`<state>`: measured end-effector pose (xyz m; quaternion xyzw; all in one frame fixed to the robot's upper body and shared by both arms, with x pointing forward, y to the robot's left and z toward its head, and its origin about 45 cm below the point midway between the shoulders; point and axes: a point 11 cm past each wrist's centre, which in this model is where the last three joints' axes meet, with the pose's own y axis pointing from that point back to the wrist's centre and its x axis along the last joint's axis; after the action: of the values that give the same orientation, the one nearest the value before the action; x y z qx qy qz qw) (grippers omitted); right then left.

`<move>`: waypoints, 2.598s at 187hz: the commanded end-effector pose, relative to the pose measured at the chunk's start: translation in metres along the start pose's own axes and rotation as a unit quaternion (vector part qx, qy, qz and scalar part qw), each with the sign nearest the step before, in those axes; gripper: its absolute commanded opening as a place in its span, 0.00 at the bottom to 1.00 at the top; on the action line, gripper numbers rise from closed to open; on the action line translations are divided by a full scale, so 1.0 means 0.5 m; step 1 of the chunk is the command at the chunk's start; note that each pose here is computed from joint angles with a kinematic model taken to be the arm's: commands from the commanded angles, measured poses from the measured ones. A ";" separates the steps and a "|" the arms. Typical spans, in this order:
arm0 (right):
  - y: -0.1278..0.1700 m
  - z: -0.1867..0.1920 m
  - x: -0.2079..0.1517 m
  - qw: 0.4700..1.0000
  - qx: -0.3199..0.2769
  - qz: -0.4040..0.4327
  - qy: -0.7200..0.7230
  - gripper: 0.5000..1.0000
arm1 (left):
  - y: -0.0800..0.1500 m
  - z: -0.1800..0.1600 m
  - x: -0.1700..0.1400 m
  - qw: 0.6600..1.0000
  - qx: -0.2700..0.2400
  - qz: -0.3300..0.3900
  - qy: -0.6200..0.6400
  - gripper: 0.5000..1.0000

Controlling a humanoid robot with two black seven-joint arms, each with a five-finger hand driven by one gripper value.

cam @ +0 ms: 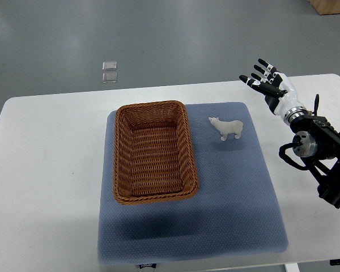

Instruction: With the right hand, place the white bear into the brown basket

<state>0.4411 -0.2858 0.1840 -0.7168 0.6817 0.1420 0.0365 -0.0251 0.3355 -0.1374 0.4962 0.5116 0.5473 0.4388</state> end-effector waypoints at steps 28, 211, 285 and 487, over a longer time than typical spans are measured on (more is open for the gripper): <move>-0.001 -0.005 -0.004 1.000 0.002 -0.015 0.001 0.85 | 0.000 0.000 0.000 1.000 0.000 0.000 -0.001 1.00; -0.006 -0.063 0.008 0.984 0.017 -0.086 0.153 0.85 | 0.000 0.000 0.000 1.000 0.000 0.000 -0.001 1.00; 0.012 -0.039 -0.012 0.892 -0.036 -0.219 0.394 0.85 | 0.000 0.000 0.000 1.000 0.000 0.000 -0.001 1.00; 0.008 0.007 -0.052 0.707 -0.085 -0.292 0.639 0.71 | 0.000 0.000 0.000 1.000 0.000 0.000 -0.001 1.00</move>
<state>0.4361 -0.2607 0.1903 -0.8042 0.2910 -0.3055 -0.4187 -0.0251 0.3355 -0.1374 0.4963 0.5115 0.5472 0.4389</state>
